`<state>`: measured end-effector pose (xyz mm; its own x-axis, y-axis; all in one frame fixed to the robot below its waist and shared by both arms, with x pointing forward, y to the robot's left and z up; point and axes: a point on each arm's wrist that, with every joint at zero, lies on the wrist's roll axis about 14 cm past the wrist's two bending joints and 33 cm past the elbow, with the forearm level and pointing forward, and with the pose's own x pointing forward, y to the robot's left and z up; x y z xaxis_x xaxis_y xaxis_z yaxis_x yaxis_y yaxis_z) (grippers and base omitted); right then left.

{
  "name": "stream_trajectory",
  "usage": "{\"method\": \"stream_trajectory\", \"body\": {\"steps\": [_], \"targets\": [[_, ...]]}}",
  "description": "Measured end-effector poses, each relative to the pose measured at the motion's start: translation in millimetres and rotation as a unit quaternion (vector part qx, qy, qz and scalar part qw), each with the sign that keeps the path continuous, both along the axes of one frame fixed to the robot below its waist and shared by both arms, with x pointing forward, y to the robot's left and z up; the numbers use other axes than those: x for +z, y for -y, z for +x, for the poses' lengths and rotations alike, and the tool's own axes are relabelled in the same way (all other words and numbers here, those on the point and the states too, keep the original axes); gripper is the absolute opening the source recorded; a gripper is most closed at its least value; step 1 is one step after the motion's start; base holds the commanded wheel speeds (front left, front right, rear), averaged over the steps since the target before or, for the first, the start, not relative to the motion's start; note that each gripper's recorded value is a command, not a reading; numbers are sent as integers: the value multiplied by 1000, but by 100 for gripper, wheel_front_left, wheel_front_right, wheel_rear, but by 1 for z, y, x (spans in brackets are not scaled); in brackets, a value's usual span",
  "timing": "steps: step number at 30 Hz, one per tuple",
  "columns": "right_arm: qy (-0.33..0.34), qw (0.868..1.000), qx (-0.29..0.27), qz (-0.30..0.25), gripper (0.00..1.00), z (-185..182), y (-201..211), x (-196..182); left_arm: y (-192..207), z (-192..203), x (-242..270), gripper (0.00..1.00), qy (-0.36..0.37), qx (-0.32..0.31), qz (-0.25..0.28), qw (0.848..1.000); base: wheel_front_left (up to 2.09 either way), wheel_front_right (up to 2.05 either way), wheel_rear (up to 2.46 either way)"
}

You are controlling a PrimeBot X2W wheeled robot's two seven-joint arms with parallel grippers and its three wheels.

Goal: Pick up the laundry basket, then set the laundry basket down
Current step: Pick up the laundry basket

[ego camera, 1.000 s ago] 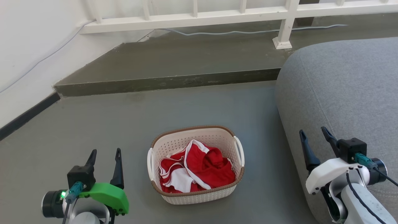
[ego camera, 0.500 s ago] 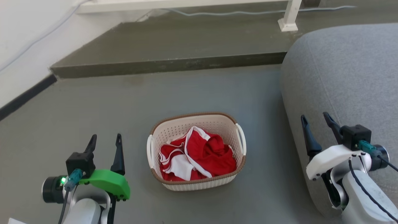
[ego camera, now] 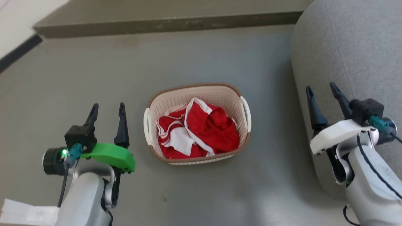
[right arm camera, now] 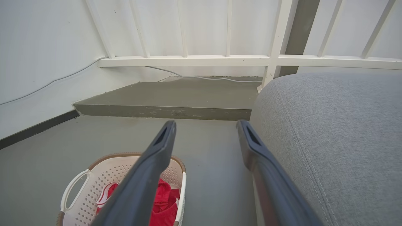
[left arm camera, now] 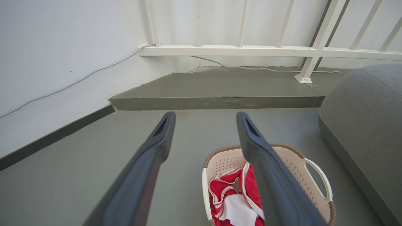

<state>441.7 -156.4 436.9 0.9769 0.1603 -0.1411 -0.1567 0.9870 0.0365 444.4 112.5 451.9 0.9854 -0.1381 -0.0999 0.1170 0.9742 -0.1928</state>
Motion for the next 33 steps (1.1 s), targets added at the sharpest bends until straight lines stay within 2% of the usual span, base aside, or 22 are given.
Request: {"method": "stream_trajectory", "body": {"steps": [15, 33], "targets": [[-16, 1000, 17, 9, 100, 60, -8, -34, 3, 63, -31, 100, -16, 5, -6, 1000, 0, 0, 0], [-54, 997, 49, 7, 100, 124, -21, -102, 24, 139, -96, 100, -65, -26, 0, 998, 0, 0, 0]]}}
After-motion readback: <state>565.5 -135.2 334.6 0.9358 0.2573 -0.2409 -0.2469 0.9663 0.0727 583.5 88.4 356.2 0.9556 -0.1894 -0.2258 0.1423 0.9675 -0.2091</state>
